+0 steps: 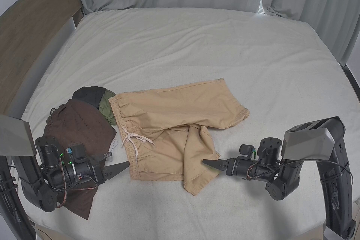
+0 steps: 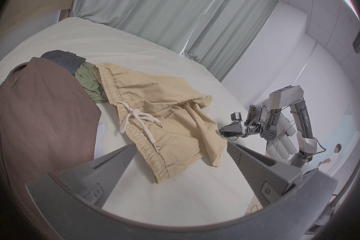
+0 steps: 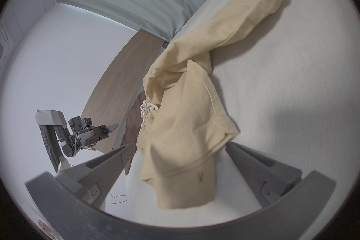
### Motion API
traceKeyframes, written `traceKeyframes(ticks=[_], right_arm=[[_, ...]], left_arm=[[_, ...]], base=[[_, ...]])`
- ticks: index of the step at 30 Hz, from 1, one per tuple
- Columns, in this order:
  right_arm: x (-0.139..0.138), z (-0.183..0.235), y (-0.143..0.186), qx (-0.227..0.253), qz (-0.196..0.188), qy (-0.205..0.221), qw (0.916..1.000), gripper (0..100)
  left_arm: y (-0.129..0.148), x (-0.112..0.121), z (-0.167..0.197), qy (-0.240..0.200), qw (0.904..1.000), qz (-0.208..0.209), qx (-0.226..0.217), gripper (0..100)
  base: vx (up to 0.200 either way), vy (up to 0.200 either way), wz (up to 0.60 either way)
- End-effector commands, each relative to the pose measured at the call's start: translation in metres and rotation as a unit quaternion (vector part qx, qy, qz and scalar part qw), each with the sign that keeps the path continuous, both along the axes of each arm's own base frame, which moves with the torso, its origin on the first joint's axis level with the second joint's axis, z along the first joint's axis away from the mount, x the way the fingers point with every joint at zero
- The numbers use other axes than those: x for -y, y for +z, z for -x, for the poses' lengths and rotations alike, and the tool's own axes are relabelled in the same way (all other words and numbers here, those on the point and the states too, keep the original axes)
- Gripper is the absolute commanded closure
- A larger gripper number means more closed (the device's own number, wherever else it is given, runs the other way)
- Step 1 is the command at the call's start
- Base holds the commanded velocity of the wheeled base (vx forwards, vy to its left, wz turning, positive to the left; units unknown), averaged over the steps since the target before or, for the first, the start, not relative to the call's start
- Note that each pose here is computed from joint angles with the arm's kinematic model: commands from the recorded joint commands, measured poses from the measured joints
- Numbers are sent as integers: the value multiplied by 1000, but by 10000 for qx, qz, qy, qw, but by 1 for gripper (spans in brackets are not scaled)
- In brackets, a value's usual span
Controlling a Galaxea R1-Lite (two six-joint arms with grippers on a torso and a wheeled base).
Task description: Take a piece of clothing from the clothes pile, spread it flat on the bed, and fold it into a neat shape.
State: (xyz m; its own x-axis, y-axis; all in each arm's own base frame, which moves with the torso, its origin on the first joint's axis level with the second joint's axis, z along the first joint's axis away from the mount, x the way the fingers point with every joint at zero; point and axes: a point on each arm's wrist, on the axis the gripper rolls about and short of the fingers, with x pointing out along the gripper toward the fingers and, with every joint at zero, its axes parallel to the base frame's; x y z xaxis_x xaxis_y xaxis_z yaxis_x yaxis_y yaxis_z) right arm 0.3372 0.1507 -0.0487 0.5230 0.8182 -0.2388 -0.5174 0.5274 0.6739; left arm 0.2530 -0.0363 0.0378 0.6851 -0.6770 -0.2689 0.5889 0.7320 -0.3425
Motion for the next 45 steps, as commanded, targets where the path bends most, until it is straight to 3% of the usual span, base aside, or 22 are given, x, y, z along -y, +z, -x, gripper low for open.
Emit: traceKeyframes(ticks=[1, 16, 31, 32, 41, 45], right_arm=[[-10, -5, 2, 163, -41, 19, 9999, 0], [0, 4, 54, 588, -223, -83, 9980, 0], [5, 2, 50, 532, -189, -150, 9983, 0], [6, 3, 49, 518, -183, -150, 9984, 100], [7, 2, 43, 452, -134, -169, 9987, 100], [22, -4, 43, 487, -110, -377, 9980, 100]], left_arm=[[-1, 1, 0, -20, 10000, -2, -9, 0], [-5, 1, -1, -19, 10000, -28, -77, 0], [-5, 1, -1, -37, 10000, -73, -30, 0], [-5, 1, -1, -37, 10000, -73, -30, 0], [-5, 1, -1, -37, 10000, -73, -30, 0], [-8, 1, -1, -48, 9999, -83, -86, 0]], base=[[0, 0, 0], [0, 0, 0], [0, 0, 0], [0, 0, 0], [0, 0, 0], [0, 0, 0]])
